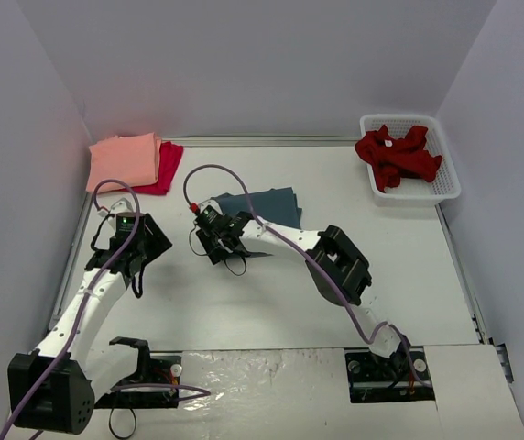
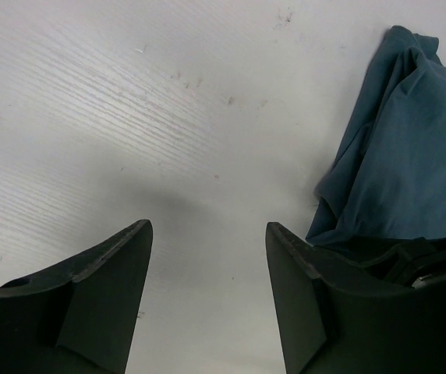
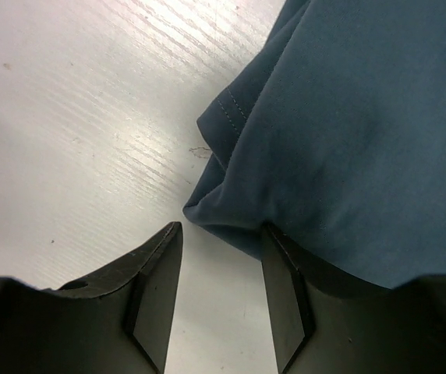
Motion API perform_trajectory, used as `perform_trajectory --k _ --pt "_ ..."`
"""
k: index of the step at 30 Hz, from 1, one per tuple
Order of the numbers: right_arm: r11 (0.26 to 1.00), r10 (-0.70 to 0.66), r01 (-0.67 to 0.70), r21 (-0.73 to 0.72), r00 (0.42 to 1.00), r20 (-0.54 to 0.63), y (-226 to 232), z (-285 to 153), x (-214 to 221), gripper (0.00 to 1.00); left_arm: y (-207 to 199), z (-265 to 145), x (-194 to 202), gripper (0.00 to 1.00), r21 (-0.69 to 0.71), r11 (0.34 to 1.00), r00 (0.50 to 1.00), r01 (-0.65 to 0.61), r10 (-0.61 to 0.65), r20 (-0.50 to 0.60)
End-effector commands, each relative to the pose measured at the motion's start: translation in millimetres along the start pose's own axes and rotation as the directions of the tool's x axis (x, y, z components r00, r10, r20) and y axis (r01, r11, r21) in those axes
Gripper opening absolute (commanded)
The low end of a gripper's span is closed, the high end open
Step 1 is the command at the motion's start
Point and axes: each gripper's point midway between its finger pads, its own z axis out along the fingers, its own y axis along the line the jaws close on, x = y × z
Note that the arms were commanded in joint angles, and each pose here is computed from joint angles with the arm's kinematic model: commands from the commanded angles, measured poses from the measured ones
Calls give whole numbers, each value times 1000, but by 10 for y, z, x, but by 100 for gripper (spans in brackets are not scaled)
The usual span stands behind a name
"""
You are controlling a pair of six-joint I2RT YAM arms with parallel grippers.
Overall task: Fold and stack the t-shirts
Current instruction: Put the neatly folded tshirt into the corner of the board with the left arm
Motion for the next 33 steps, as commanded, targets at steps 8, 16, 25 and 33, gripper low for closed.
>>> perform_trajectory --k 8,16,25,33 --pt "1000 -16 16 19 999 -42 10 114 104 41 25 21 -53 59 17 999 999 41 -41 6" --pt "999 -14 16 39 999 -49 27 151 147 35 55 55 -47 59 21 997 998 71 -71 -2" --pt "998 -15 20 56 996 -85 17 230 286 11 63 103 14 59 30 996 996 83 -82 -27" --pt "997 -14 20 70 996 -82 -20 175 290 0 17 146 82 59 55 993 993 107 -104 -55"
